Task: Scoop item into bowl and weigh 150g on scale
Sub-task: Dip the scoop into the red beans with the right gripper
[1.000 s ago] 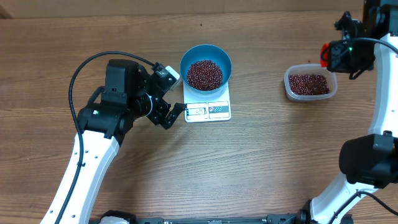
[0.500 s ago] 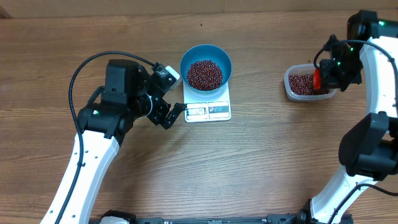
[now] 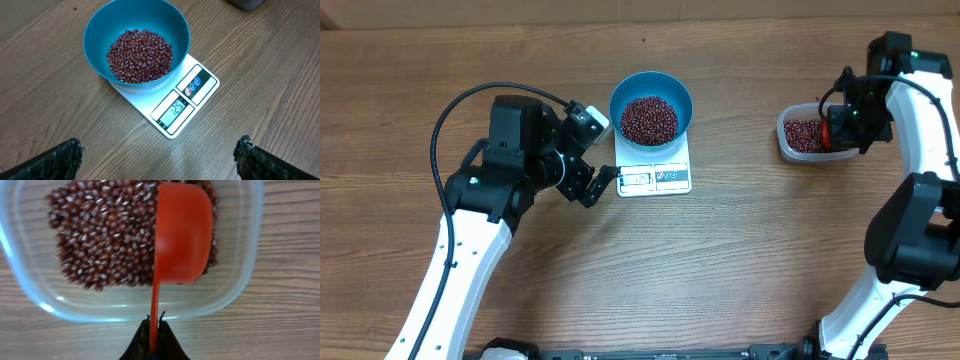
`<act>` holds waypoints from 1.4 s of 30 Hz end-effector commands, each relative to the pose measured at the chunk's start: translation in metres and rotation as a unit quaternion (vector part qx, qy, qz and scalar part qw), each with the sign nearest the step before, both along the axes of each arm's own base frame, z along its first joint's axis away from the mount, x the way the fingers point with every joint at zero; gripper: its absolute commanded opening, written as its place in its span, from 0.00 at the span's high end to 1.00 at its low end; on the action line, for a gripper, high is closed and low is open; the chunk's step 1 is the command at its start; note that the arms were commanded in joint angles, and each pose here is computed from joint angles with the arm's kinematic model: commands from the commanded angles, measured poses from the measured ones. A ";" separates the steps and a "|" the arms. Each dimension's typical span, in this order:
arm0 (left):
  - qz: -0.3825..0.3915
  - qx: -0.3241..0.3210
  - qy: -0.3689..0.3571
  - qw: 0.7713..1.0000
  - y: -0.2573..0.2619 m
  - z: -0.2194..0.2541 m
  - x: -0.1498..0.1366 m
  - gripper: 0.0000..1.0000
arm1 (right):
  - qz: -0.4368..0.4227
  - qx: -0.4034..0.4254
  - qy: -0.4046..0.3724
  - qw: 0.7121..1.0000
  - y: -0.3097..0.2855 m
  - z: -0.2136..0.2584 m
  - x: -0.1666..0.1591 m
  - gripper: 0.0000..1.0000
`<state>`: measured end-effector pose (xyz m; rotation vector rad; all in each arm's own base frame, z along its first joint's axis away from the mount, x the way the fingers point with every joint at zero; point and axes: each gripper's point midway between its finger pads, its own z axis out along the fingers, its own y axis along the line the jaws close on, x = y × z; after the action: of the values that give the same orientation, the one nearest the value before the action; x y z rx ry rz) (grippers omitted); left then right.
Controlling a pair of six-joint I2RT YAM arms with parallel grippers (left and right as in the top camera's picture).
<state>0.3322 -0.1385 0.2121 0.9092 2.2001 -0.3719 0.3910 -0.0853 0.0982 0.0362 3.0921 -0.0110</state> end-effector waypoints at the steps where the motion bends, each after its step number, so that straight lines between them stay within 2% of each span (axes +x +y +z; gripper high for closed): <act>1: 0.006 -0.003 0.001 1.000 0.003 0.001 0.002 0.01 | -0.002 -0.032 -0.001 0.999 -0.013 -0.005 0.001 0.96; 13: 0.006 -0.003 0.001 1.000 0.003 0.001 0.002 0.00 | 0.015 -0.025 0.025 0.999 -0.009 -0.026 -0.003 0.96; 17: 0.006 -0.003 0.001 1.000 0.003 0.001 0.002 0.01 | 0.034 0.022 0.021 0.999 0.009 -0.029 -0.001 0.96; 29: 0.006 -0.003 0.001 1.000 0.003 0.001 0.002 0.00 | 0.035 0.090 0.025 0.995 0.034 -0.026 -0.006 0.96; 37: 0.006 -0.003 0.001 1.000 0.003 0.001 0.002 0.00 | 0.034 0.180 0.002 0.983 0.064 -0.018 0.001 0.96; 42: 0.006 -0.003 0.001 1.000 0.003 0.001 0.002 0.01 | 0.032 0.201 -0.002 0.979 0.071 -0.015 0.002 0.96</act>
<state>0.3322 -0.1385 0.2121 0.9092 2.2001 -0.3719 0.3928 -0.0307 0.0836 -0.0397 3.0554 0.4836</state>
